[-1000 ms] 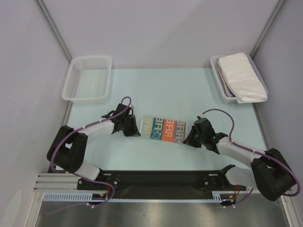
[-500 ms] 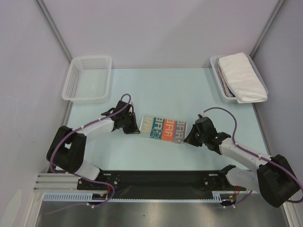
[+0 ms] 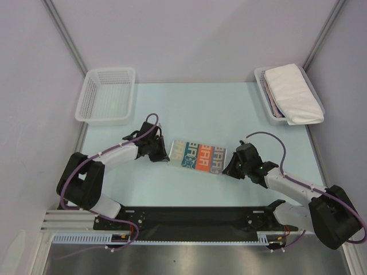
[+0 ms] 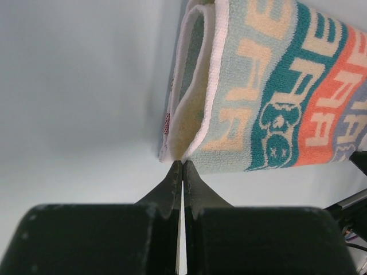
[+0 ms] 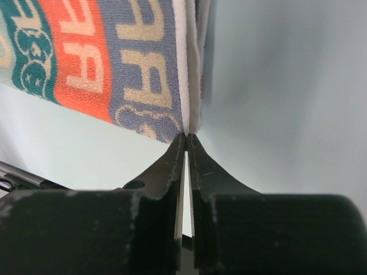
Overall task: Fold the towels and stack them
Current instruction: Fold the towel, then smooth out wrinkles on the folded towel
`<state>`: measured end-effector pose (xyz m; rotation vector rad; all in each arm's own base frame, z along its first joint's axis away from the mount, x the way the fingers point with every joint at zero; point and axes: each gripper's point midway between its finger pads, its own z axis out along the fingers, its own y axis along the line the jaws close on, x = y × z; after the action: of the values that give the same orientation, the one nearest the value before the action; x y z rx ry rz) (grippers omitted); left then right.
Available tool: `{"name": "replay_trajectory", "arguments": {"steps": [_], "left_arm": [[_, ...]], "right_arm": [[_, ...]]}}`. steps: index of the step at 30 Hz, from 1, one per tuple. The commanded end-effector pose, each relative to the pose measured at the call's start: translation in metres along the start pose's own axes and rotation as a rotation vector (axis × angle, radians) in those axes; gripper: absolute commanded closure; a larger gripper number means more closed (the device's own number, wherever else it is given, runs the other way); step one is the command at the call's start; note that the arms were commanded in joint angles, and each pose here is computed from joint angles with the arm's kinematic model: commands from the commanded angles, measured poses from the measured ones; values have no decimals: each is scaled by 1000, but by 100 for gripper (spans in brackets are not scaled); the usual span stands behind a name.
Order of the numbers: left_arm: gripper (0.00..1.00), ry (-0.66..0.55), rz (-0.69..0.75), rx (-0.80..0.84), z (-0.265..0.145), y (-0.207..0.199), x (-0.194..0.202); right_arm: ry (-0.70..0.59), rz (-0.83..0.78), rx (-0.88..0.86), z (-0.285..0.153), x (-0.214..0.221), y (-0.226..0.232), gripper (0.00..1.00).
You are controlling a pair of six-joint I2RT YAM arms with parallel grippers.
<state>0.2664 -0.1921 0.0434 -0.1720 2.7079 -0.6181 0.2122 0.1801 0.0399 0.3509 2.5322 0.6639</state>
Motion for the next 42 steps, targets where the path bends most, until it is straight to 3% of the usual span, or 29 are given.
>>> {"name": "replay_trajectory", "arguments": {"steps": [1,10,15,19,24,28,34,42], "left_arm": [[100,-13,-10,-5,7,6,0],[59,-102,40,-9,-20,-4,-26],[60,-158,95,40,-57,-26,-48],[61,-158,126,221,-75,-71,-54],[64,-9,169,368,-44,-114,-30],[70,89,117,368,-4,-105,-8],[71,125,67,283,36,-81,-1],[73,136,24,210,50,-53,10]], "right_arm": [[6,1,-17,4,5,0,91],[-38,-24,-47,-16,-13,17,61],[-68,-16,-72,-43,-35,32,70],[-108,-13,-157,-57,-57,63,77],[-73,-2,-275,-19,-74,106,83],[-81,14,-386,17,-89,134,88],[-50,69,-404,70,-85,122,93],[-41,176,-333,76,-84,45,94]]}}
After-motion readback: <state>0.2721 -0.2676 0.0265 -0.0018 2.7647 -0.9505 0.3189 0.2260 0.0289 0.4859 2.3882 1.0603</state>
